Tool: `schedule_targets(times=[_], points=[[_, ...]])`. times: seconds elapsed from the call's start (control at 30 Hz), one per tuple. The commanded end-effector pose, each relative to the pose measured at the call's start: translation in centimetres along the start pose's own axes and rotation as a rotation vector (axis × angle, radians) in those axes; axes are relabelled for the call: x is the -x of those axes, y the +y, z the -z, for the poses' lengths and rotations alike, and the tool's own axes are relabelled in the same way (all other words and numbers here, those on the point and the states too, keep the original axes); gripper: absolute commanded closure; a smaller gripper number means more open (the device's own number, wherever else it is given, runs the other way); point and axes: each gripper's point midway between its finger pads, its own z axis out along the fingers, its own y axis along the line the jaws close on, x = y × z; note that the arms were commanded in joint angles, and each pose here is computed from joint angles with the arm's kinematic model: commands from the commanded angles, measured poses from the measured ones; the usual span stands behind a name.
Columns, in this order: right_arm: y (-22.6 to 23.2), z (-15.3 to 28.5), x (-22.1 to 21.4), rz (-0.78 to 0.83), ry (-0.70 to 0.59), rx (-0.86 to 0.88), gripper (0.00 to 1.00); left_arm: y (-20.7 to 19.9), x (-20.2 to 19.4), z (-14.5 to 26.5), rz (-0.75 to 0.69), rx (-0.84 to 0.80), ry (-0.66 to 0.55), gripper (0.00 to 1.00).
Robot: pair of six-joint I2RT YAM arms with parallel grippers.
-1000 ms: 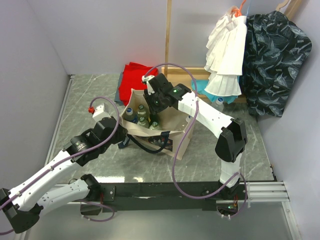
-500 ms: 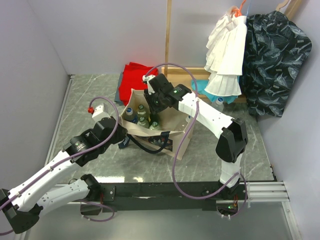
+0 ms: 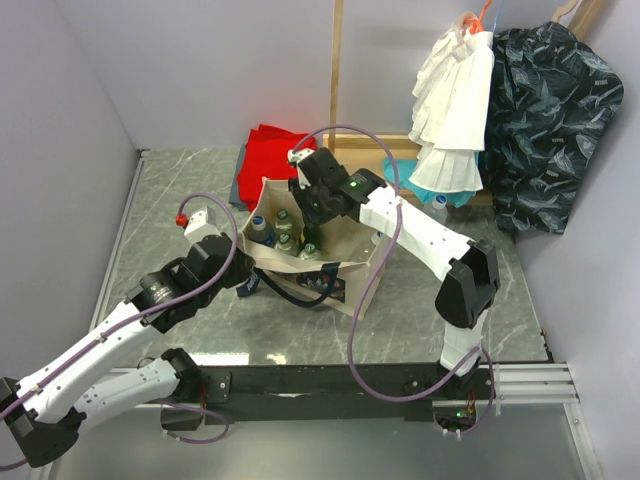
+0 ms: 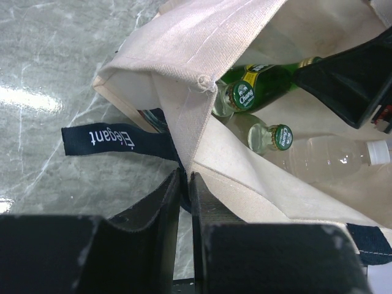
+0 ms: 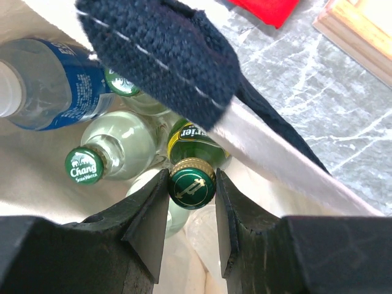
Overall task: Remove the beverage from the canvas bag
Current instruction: Take out the drink from the canvas bag.
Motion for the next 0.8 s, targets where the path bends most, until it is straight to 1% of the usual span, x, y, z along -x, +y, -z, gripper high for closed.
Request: schedule_targets(times=[0.0, 0.77], points=[[-0.6, 6.4, 6.2, -0.021, -0.251, -0.023, 1.0, 0.9, 0.2, 0.3, -0.039, 0.028, -0.009, 0.83], [-1.8, 11.1, 7.9, -0.027, -0.343, -0.07, 1.0, 0.6, -0.1, 0.0, -0.044, 0.021, 0.002, 0.84]])
